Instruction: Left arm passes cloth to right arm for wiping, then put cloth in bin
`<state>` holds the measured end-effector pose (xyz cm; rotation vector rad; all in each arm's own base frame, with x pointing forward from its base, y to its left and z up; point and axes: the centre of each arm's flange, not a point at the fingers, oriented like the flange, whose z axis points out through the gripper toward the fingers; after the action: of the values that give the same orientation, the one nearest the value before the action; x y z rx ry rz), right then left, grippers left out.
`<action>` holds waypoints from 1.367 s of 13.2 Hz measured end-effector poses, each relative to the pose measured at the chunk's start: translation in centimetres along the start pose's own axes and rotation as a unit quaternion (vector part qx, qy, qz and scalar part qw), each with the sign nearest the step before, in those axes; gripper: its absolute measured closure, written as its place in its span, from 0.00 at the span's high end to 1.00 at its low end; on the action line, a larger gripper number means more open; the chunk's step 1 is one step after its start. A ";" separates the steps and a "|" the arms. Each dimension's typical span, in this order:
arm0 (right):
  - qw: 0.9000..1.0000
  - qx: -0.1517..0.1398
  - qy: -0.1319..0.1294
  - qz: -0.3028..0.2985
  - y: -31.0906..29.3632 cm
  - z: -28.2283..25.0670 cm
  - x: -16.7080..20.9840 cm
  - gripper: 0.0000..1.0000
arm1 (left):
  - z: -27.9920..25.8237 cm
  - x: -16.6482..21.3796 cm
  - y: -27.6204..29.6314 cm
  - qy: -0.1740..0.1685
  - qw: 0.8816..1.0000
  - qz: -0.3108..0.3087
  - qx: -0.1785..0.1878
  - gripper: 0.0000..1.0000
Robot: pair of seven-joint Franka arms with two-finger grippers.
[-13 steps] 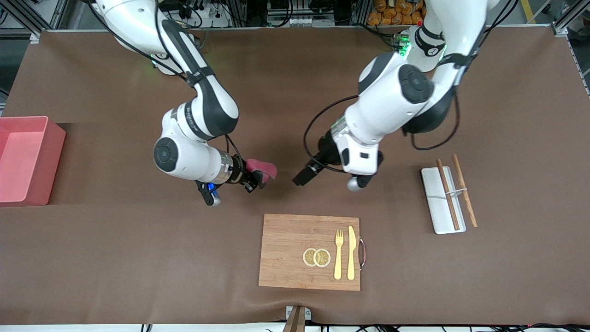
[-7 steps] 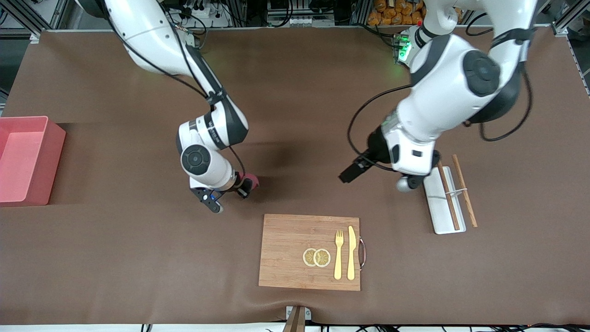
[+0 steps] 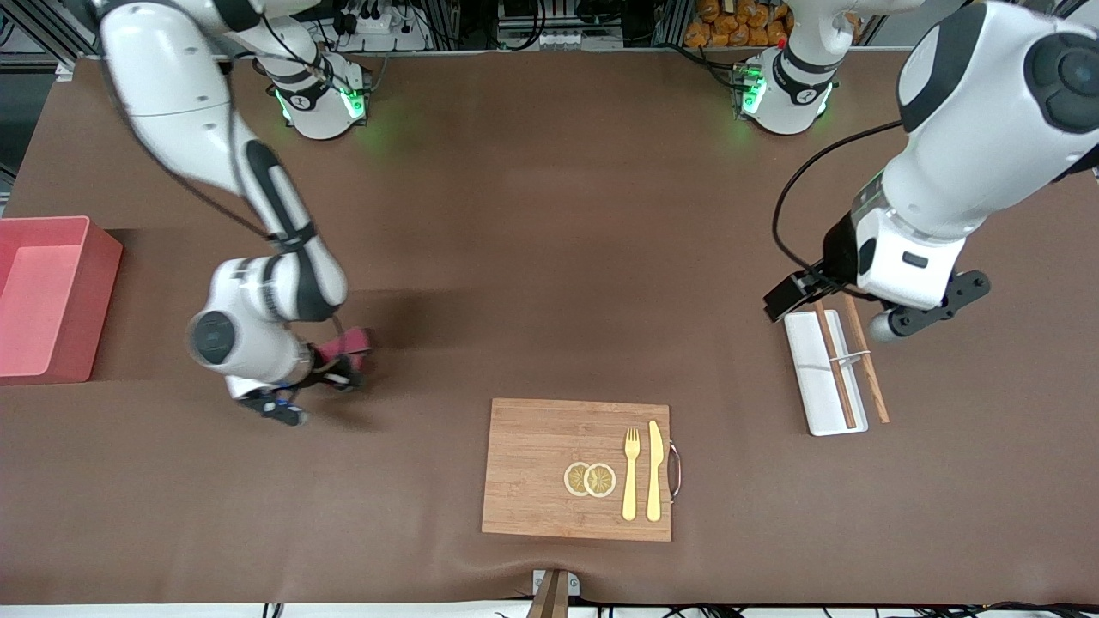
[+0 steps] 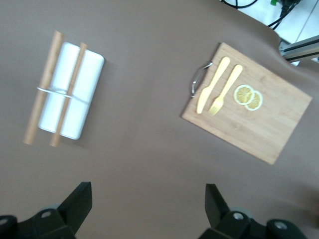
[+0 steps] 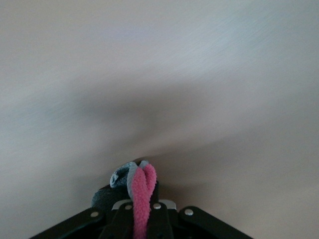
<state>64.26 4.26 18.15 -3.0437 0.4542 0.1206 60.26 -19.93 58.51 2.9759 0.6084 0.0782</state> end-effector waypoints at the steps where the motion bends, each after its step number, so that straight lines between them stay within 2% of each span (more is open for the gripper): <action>1: 1.000 0.002 -0.001 -0.026 3.5 -0.2 1.1 0.04 | -0.7 0.2 -0.9 0.002 1.000 0.019 0.005 1.00; 4: 0.992 0.008 0.002 -0.125 12.7 -0.8 3.2 0.04 | -2.4 1.9 -4.9 0.001 0.998 0.063 0.015 1.00; 7: 0.979 0.009 0.025 -0.201 20.9 -3.3 5.1 0.04 | -3.3 3.1 -7.7 -0.006 0.996 0.088 0.022 1.00; 8: 0.975 0.004 0.027 -0.220 22.4 -4.5 5.6 0.04 | -3.7 3.2 -8.3 -0.005 0.995 0.093 0.023 1.00; 9: 0.970 -0.014 0.029 -0.240 23.1 -6.0 6.3 0.04 | -4.1 3.4 -9.0 -0.002 0.994 0.104 0.023 1.00; 11: 0.960 -0.051 0.037 -0.271 22.8 -9.0 7.6 0.04 | -5.0 3.4 -10.1 0.001 0.991 0.130 0.024 1.00; 14: 0.954 -0.055 0.024 -0.292 20.5 -8.7 7.3 0.04 | -6.0 2.3 -11.2 0.006 0.988 0.150 0.030 1.00; 16: 0.955 -0.053 0.013 -0.290 18.5 -7.2 6.8 0.04 | -6.8 2.1 -12.4 0.011 0.987 0.159 0.033 1.00; 18: 0.961 -0.052 0.001 -0.273 16.1 -5.1 6.1 0.04 | -7.3 2.6 -14.0 0.014 0.985 0.168 0.035 1.00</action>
<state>65.67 -13.22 21.89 -3.1340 -0.4118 0.1142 56.67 -5.49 64.28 3.1184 0.1084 0.1276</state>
